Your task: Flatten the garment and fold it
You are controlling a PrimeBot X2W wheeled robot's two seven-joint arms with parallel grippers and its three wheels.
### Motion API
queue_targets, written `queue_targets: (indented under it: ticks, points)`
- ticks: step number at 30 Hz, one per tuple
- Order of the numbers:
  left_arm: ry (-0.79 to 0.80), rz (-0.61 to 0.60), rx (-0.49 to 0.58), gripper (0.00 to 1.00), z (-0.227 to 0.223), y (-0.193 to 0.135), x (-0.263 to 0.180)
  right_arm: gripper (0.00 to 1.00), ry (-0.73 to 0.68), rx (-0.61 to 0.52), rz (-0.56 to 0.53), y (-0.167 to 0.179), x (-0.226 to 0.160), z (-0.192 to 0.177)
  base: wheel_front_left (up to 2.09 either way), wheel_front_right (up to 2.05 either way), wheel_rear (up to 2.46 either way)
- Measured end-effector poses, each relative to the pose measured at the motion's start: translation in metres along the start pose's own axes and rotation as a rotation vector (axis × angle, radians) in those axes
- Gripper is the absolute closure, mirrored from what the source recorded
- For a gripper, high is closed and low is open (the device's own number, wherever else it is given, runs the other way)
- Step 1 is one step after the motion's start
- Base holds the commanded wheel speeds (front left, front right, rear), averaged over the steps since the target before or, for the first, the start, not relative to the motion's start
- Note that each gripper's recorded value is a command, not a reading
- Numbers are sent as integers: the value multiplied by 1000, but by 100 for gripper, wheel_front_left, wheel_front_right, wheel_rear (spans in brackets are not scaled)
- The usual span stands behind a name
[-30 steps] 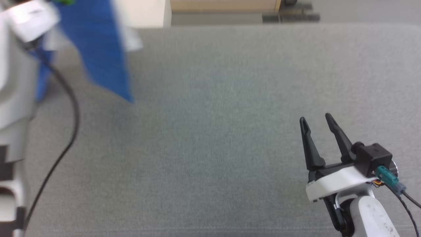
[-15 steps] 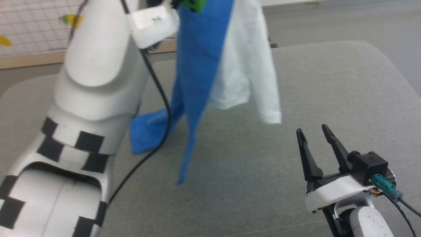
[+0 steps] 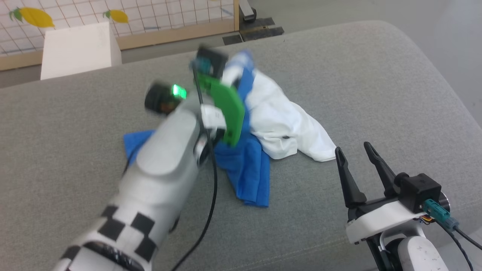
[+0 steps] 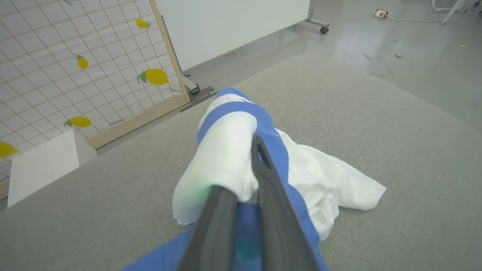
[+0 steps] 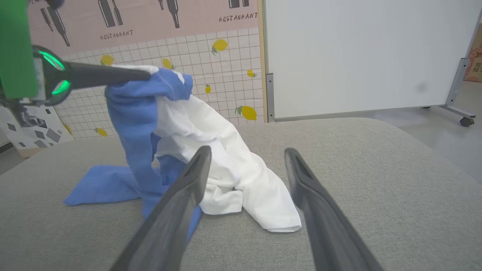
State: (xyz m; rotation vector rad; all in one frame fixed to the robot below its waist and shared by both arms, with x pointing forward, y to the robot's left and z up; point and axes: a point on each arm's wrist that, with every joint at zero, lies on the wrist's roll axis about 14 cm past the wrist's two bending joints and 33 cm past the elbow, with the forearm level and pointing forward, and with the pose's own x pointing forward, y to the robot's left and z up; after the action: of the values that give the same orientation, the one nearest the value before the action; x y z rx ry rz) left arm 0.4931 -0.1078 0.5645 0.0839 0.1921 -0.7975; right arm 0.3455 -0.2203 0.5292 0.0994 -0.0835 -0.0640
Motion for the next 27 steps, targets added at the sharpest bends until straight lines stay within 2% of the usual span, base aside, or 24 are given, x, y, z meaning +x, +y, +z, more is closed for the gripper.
queue_targets:
  ticks: [5, 9, 11, 13, 17, 21, 27]
  points:
    - [348, 8, -104, 100, -121, -3, -16, 0, 24, 0, -10, -3, 3, -9, 0, 0, 0]
    - [495, 1, -204, 100, -169, -9, -35, 0, 32, 6, 5, 2, 9, -12, 0, 0, 0]
    - [496, 6, -249, 0, -173, -8, -39, 0, 30, 7, 17, 5, 13, -12, 0, 0, 0]
    - [419, 18, -268, 0, -161, -4, -36, 0, 32, 10, 30, 9, 16, -13, 0, 0, 0]
    - [120, 83, -305, 0, -108, 16, -30, 0, 32, 15, 57, 18, 21, -14, 0, 0, 0]
    - [-193, 148, -293, 0, -55, 39, -45, 0, 25, 16, 80, 25, 26, -13, 0, 0, 0]
    - [-358, 333, -237, 0, -36, 90, -100, 0, 8, 18, 127, 41, 32, -6, 0, 0, 0]
